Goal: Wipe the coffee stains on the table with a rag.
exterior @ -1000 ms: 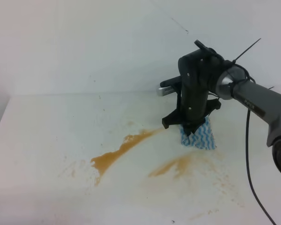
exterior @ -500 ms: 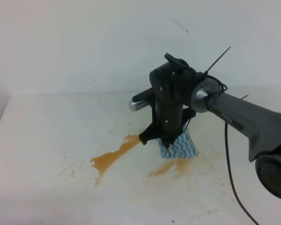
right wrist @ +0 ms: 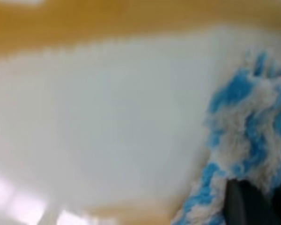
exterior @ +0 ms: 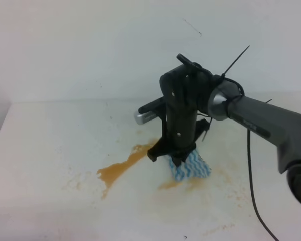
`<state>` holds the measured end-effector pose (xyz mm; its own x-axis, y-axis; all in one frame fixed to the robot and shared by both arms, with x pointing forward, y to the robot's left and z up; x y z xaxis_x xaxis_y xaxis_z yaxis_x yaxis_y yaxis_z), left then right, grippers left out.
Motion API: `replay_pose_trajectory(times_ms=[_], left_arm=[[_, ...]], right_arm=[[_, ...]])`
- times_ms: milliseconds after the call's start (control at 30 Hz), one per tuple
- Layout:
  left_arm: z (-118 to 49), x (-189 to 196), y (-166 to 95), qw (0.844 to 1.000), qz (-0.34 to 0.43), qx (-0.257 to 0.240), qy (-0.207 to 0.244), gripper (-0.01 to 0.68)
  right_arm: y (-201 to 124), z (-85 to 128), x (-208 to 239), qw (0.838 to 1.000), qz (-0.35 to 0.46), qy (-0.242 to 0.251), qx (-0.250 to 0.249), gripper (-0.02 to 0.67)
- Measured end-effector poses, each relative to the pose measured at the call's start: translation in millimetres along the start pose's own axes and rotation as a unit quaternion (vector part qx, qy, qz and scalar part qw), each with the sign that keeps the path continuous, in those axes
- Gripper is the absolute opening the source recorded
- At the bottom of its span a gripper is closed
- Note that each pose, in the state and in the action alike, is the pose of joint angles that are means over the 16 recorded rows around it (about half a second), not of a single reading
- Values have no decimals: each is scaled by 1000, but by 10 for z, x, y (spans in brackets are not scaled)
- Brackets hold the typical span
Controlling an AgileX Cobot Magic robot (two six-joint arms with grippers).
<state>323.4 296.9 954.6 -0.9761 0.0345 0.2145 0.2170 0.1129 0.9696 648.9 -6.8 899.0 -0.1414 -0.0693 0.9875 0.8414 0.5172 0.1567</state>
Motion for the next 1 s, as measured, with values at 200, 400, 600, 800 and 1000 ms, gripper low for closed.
replay_pose_trajectory(times_ms=[200,400,600,800,1000], left_arm=[[0,0,-4,1000,1,0,0,-4],[0,0,-4,1000,1,0,0,-4],[0,0,-4,1000,1,0,0,-4],[0,0,-1,1000,0,0,0,-4],[0,0,-2,1000,1,0,0,-4]], right_arm=[[-237,-9,21,1000,1,2,-2,30],[-467,-10,-15,1000,-7,7,-6,30],[-546,108,-47,999,-22,23,3,30],[-479,395,-50,998,-36,47,29,29],[-340,747,-42,995,-45,76,55,29]])
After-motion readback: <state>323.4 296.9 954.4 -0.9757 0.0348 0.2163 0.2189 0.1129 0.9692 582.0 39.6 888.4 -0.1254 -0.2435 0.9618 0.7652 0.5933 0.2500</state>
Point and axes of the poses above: a point on each arm's last joint axis where the gripper is mounted, x pointing back along that axis away from the gripper, z along the wrist's bending axis when the last joint is at zero, y = z × x, the point moved 3 cm from there along -x, pointing out along that axis toward the gripper, and after that the axes turned 2 degrees about -x, right-handed, at the moved point
